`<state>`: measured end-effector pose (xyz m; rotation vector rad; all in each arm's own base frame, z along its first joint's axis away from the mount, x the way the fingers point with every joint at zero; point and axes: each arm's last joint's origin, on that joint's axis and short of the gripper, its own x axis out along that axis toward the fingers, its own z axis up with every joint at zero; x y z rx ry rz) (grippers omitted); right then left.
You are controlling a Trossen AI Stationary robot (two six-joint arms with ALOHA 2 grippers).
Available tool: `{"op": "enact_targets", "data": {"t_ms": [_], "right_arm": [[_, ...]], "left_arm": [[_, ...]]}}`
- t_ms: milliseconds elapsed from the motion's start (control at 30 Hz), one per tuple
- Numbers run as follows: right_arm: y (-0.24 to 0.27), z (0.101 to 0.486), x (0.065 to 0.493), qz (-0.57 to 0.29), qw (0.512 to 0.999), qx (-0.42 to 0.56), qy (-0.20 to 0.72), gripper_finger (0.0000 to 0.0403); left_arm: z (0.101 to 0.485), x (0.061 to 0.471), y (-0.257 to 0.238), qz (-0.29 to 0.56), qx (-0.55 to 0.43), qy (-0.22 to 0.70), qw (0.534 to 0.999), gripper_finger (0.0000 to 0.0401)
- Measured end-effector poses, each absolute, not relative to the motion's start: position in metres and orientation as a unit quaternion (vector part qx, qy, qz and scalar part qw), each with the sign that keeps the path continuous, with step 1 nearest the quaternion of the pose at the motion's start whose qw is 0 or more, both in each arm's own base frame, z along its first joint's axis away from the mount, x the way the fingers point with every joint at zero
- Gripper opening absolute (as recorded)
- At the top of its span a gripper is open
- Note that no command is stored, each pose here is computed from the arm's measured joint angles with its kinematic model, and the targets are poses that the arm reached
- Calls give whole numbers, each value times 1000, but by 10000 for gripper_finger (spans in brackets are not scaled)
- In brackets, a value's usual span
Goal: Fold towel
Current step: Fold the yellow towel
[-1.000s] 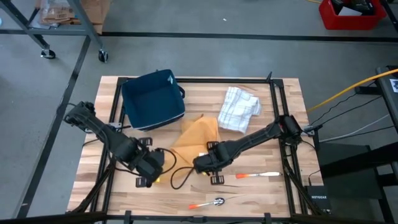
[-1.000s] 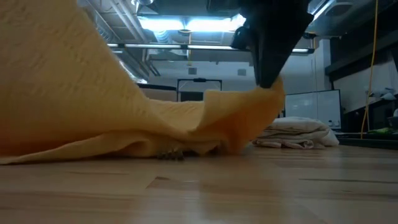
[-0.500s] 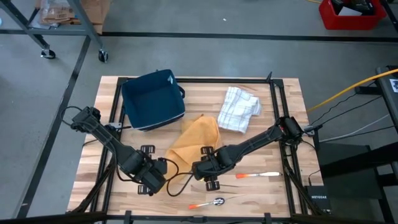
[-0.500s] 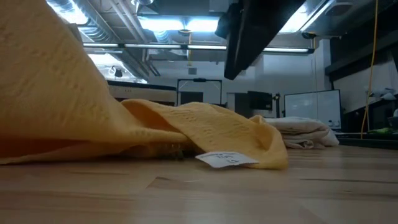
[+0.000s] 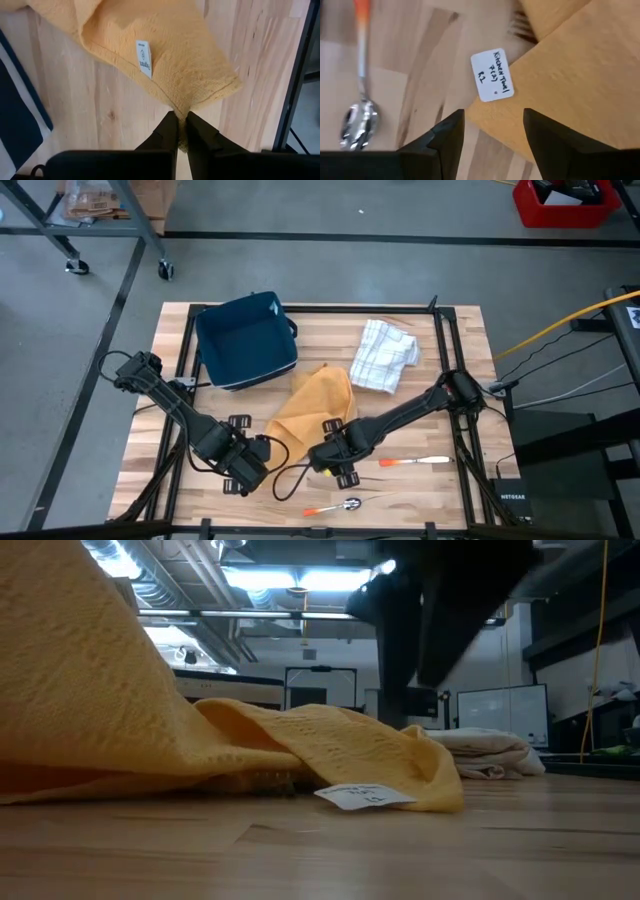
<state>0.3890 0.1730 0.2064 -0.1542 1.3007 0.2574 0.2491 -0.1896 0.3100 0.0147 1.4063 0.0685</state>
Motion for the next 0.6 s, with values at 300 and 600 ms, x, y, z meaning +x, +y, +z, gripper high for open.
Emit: {"op": "enact_targets", "data": {"t_ms": [300, 600], "right_arm": [[183, 160, 394, 121, 749, -82, 646, 207], [183, 137, 398, 110, 734, -90, 664, 207]], "left_arm": [[310, 249, -190, 30, 7, 645, 764, 10], [310, 249, -190, 31, 7, 644, 764, 13]]}}
